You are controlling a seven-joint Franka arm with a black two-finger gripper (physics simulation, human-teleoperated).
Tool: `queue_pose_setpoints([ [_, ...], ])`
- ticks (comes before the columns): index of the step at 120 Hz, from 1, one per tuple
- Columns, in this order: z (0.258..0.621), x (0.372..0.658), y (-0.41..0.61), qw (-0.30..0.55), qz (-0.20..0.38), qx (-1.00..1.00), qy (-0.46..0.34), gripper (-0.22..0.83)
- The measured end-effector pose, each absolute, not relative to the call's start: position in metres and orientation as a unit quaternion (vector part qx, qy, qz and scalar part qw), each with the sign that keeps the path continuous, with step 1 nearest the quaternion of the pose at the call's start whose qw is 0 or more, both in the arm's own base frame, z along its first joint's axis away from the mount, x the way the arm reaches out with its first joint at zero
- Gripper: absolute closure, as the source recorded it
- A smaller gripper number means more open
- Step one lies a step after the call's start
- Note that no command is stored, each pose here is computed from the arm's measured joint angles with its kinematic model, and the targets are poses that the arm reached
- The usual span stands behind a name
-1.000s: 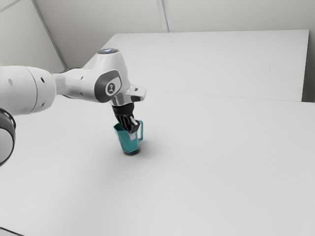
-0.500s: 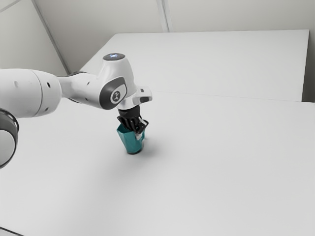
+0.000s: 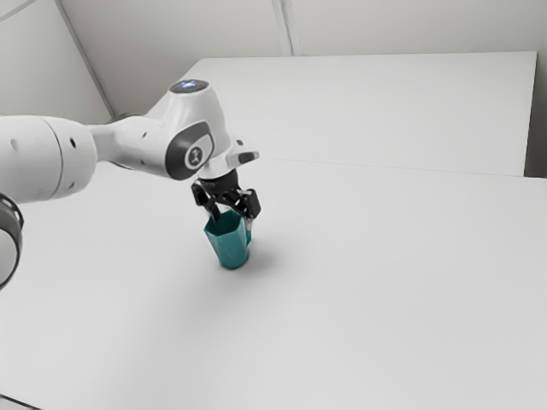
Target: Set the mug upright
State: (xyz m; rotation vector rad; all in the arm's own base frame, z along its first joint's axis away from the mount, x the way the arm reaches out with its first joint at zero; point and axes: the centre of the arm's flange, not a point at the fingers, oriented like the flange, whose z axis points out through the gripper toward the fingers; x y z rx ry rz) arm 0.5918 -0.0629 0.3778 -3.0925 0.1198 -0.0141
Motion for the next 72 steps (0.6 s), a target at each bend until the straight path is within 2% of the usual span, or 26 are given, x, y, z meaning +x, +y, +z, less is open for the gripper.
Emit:
queue_pose_setpoints([
  [12, 0.401, 0.592, -0.060, 0.024, -0.018, -0.999, 0.031, 0.05],
  [43, 0.491, 0.590, -0.038, 0.030, -0.057, -0.998, 0.021, 0.02],
  [72, 0.563, 0.578, -0.008, 0.042, -0.061, -0.997, 0.017, 0.00],
])
